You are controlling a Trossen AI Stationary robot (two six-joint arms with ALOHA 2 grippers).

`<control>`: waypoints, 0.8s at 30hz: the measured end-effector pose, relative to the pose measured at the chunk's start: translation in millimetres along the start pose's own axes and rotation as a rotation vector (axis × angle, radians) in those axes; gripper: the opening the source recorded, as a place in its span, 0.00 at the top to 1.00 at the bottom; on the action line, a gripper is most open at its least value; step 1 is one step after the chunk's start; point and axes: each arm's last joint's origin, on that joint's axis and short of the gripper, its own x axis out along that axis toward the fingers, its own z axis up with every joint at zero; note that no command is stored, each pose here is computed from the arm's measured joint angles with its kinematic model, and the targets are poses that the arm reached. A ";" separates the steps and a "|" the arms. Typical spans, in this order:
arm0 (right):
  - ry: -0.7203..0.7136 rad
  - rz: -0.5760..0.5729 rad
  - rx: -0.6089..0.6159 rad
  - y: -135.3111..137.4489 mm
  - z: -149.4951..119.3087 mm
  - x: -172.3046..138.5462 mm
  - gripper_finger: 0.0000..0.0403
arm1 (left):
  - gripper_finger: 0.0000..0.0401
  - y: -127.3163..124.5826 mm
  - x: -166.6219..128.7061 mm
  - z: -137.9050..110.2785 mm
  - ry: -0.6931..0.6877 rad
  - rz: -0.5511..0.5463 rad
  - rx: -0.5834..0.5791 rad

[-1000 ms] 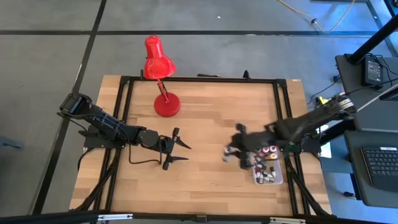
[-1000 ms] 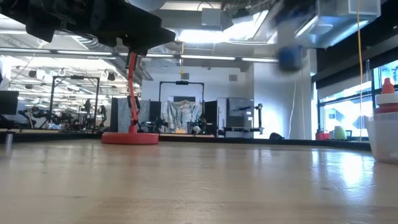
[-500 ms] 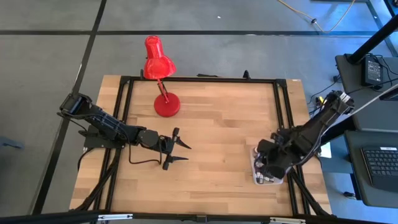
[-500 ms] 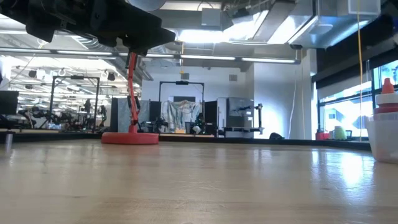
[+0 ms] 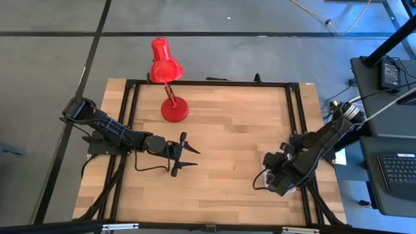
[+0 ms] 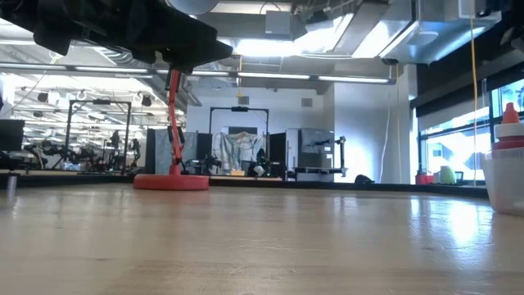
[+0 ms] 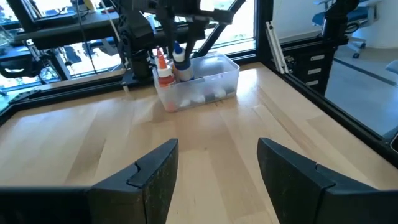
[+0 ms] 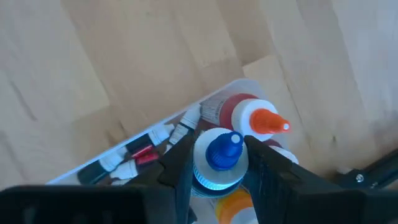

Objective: Pick & Place food coloring
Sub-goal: Put the big blue bottle into the transparent container

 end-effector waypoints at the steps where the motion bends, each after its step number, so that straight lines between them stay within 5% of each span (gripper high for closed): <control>1: 0.005 -0.012 -0.005 1.5 -0.2 2.1 0.69 | 0.46 0.1 0.0 0.0 0.000 0.000 0.000; 24: 0.026 -0.005 -0.026 16.8 2.7 9.5 0.69 | 0.47 0.0 0.0 0.0 0.000 0.000 0.000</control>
